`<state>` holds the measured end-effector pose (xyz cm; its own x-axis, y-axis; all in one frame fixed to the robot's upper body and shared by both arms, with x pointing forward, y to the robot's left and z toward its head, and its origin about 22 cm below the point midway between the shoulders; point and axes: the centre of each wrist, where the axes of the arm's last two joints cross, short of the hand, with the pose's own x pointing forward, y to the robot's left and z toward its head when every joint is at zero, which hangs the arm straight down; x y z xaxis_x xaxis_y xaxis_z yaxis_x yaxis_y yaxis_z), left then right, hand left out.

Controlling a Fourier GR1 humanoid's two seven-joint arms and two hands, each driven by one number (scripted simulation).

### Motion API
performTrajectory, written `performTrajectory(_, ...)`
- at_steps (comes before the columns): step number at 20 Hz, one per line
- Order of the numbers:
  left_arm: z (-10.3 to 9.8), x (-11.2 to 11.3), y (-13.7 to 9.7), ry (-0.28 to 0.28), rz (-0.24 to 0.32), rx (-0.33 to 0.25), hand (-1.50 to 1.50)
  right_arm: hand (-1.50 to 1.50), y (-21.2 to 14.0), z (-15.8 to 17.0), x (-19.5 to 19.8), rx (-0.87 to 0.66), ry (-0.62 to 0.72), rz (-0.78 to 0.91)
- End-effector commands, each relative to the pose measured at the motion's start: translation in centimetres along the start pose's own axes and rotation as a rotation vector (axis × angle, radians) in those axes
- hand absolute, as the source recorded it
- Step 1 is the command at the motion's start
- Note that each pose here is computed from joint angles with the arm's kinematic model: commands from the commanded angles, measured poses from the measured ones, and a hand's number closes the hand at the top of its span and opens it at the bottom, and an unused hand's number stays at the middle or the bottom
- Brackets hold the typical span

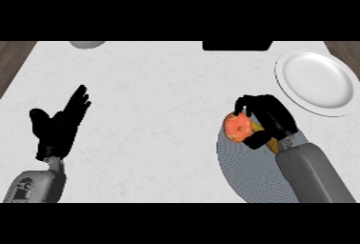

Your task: Pick the squash from the placemat and place it in the plate

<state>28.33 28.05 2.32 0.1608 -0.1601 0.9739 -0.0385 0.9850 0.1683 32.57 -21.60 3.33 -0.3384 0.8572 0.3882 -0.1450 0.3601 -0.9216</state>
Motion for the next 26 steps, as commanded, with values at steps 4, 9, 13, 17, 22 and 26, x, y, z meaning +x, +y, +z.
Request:
performTrajectory(4,-0.2,-0.8,0.4,0.009,-0.003,0.028,0.00,1.50,-6.2,-0.7,0.8,-0.456,0.037,0.064)
performTrajectory(9,-0.4,-0.2,-0.1,0.006,0.022,-0.004,0.00,1.50,-8.8,1.3,-1.6,-0.555,0.179,-0.005)
performTrajectory(13,0.1,-0.2,2.0,0.007,-0.004,0.011,0.00,1.50,-11.1,0.2,-5.0,-0.575,0.275,-0.101)
performTrajectory(17,0.1,-1.0,-0.1,-0.002,0.009,0.000,0.00,1.50,-9.7,-0.2,-10.1,-0.584,0.325,-0.127)
performTrajectory(22,0.2,-2.4,-0.7,-0.010,0.003,-0.001,0.00,1.50,-13.4,1.1,-14.6,-0.597,0.391,-0.098)
performTrajectory(26,-1.6,-0.6,0.4,-0.014,0.010,-0.034,0.00,1.50,-11.6,1.0,-16.7,-0.582,0.418,-0.076)
